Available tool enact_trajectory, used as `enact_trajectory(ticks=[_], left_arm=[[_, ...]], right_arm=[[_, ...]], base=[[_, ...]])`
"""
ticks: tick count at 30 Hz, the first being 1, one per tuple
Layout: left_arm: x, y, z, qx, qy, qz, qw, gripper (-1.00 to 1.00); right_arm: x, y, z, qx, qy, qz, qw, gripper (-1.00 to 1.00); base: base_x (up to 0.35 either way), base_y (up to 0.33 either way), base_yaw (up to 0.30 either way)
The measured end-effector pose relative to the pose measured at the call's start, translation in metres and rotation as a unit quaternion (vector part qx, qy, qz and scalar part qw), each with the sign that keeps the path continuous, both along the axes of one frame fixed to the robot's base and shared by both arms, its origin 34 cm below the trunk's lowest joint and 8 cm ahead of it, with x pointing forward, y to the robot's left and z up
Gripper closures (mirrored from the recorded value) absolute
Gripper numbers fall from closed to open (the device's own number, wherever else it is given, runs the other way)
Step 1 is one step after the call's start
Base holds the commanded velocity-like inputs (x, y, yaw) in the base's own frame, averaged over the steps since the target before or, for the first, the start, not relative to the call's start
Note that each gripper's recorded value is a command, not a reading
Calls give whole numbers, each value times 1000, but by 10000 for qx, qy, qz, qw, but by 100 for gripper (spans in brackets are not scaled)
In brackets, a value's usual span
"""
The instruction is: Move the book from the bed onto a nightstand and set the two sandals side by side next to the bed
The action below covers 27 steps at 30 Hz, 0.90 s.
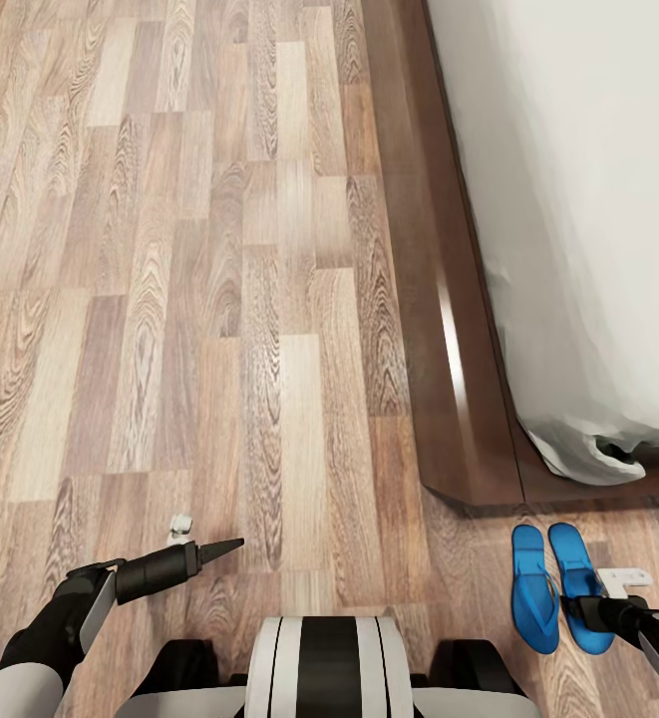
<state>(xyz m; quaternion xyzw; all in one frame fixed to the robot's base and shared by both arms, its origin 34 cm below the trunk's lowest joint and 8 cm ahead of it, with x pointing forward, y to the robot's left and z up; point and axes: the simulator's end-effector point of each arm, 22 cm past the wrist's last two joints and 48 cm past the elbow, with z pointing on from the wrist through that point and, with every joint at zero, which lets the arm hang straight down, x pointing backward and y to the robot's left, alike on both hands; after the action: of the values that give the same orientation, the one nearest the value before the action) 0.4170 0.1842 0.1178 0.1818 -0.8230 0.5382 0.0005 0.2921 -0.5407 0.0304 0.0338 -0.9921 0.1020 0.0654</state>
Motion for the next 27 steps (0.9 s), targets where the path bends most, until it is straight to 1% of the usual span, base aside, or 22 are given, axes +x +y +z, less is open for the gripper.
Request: enact_trajectory(ticks=[13,21,22,27], left_arm=[[3,0,3,1,-39,-2,10000,-100],[3,0,3,1,-39,-2,10000,-100],[3,0,3,1,-39,-2,10000,-100],[3,0,3,1,-39,-2,10000,-100]], right_arm=[[2,0,2,-5,-23,39,10000,100],[11,1,1,15,-112,73,9999,100],[11,2,1,16,-115,74,9999,-100],[12,2,1,16,-122,78,9999,-100]], base=[[0,0,0],[0,0,0],[0,0,0],[0,0,0]])
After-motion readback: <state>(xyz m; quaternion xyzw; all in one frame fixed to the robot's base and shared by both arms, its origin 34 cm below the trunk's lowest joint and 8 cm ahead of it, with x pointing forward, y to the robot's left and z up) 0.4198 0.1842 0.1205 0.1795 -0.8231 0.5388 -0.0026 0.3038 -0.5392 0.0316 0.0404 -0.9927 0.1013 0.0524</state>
